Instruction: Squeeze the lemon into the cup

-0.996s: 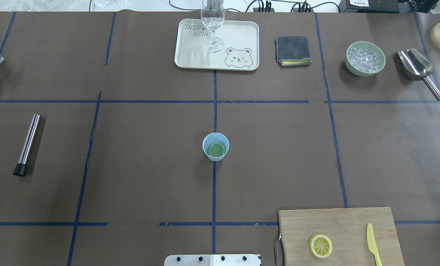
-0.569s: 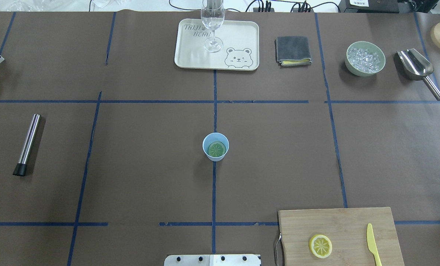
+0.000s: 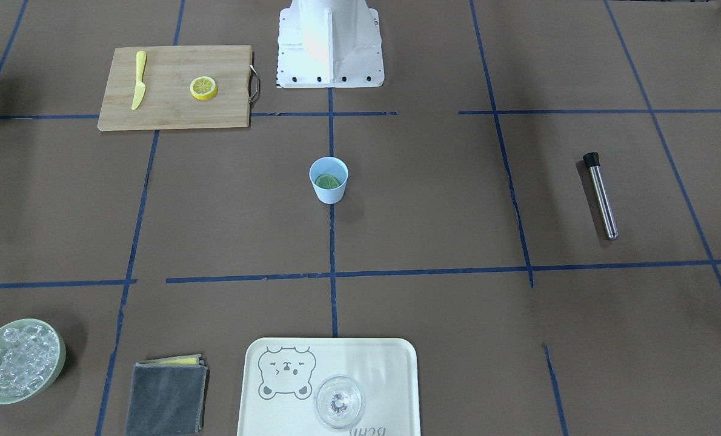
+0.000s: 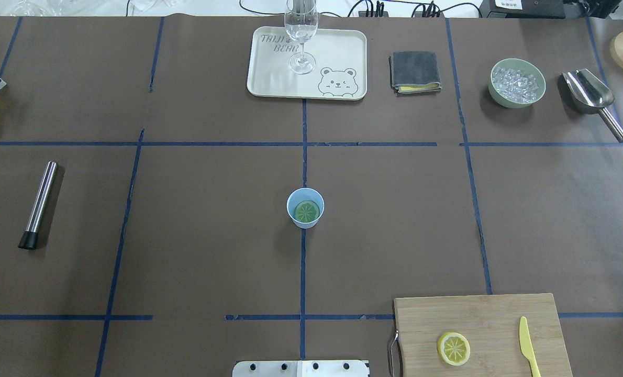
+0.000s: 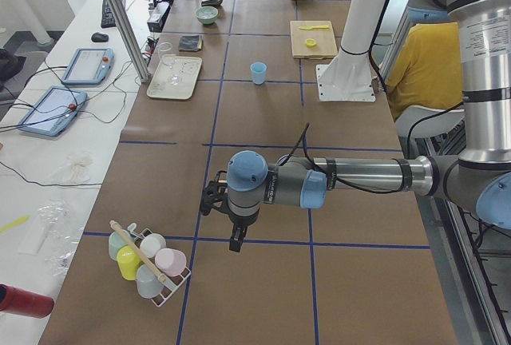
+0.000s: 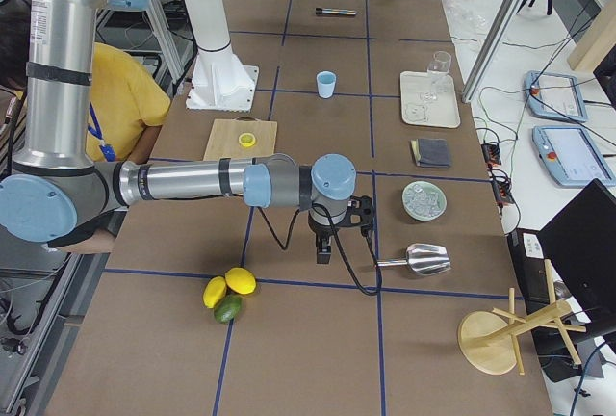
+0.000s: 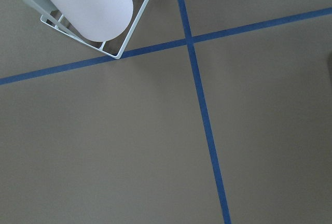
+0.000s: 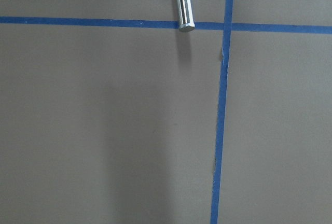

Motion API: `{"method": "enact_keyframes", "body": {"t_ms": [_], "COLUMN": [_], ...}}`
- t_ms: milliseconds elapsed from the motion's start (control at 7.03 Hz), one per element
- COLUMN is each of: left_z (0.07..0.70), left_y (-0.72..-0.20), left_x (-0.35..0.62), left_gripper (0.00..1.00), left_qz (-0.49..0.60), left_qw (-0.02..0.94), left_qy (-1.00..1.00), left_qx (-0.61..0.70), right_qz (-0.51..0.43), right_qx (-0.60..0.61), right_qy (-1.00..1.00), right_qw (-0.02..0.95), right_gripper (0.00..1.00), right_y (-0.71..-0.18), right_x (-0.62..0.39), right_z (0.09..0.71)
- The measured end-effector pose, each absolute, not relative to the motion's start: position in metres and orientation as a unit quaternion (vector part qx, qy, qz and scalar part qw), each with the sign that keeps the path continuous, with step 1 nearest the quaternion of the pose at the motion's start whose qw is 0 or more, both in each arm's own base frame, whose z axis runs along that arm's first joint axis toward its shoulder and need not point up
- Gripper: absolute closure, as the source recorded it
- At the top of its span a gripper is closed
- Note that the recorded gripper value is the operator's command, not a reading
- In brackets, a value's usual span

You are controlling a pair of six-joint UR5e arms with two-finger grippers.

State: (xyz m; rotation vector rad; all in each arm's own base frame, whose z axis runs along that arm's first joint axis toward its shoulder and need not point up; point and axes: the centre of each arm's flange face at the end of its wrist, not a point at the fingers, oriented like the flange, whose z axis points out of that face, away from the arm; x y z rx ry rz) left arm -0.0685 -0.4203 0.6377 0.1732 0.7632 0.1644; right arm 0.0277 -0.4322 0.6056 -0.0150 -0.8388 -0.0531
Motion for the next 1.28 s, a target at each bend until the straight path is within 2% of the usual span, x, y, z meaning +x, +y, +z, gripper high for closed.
{"method": "enact_keyframes", "body": {"t_ms": [1280], "left_z": [0.626], "left_y": [-0.421], "left_x": [-0.075], "left_gripper": [0.00], "left_qz": [0.122], "left_qw": [0.915], "left_qy": [0.376], "left_qx": [0.083], "right_qz": [-0.027], "right_qx": [-0.007], "right_qy": [-0.407], "right_qw": [0.913], "right_gripper": [0.00], "right_y": [-0.436], "right_x": [0.025], "right_z": [0.604]}}
